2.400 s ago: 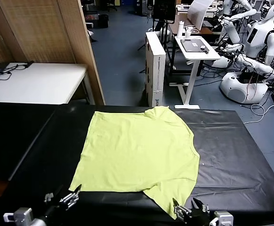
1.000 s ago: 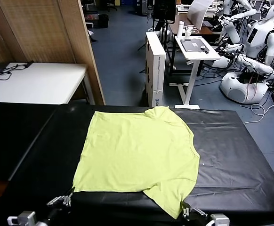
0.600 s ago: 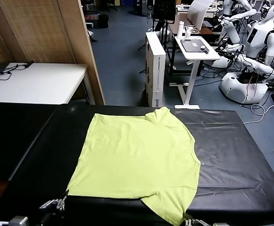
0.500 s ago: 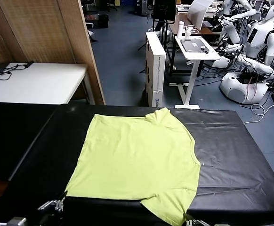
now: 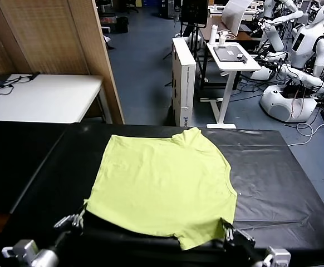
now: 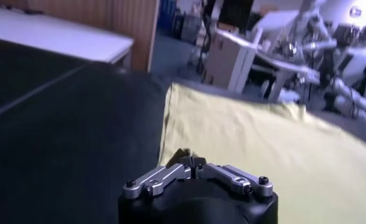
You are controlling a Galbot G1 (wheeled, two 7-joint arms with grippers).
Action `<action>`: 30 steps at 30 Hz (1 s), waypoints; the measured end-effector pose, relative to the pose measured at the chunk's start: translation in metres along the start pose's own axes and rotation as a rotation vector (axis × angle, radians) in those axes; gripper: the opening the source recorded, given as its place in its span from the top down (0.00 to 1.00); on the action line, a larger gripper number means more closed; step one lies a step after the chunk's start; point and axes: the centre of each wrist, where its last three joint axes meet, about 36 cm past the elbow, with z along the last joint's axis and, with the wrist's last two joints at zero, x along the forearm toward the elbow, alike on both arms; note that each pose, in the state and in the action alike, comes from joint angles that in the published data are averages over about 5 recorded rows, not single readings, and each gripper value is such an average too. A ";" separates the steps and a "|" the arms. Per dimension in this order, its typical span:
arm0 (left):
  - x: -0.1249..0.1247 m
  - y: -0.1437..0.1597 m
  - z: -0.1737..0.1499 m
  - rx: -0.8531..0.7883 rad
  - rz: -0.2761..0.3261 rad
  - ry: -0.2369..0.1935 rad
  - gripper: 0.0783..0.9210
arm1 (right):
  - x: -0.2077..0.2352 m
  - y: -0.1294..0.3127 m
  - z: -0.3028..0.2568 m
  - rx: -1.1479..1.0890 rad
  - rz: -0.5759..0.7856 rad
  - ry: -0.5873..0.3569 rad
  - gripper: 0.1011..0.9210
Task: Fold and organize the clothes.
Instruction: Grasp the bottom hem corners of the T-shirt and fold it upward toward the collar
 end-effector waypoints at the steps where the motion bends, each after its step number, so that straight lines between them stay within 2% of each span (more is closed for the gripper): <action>1: -0.004 0.000 -0.001 0.007 0.000 -0.016 0.92 | -0.005 -0.001 0.000 0.001 0.000 -0.004 0.95; 8: -0.028 0.000 -0.002 0.014 -0.022 -0.115 0.92 | -0.044 -0.012 0.002 0.018 0.001 -0.007 0.95; 16: -0.048 0.004 -0.006 0.002 -0.040 -0.157 0.92 | -0.090 -0.027 -0.006 0.044 0.007 -0.019 0.95; 21: -0.061 0.007 -0.007 -0.005 -0.041 -0.158 0.92 | -0.111 -0.032 -0.017 0.061 0.008 -0.035 0.95; 30: -0.084 0.010 -0.001 -0.044 -0.040 -0.118 0.92 | -0.136 -0.035 -0.034 0.083 0.013 -0.047 0.95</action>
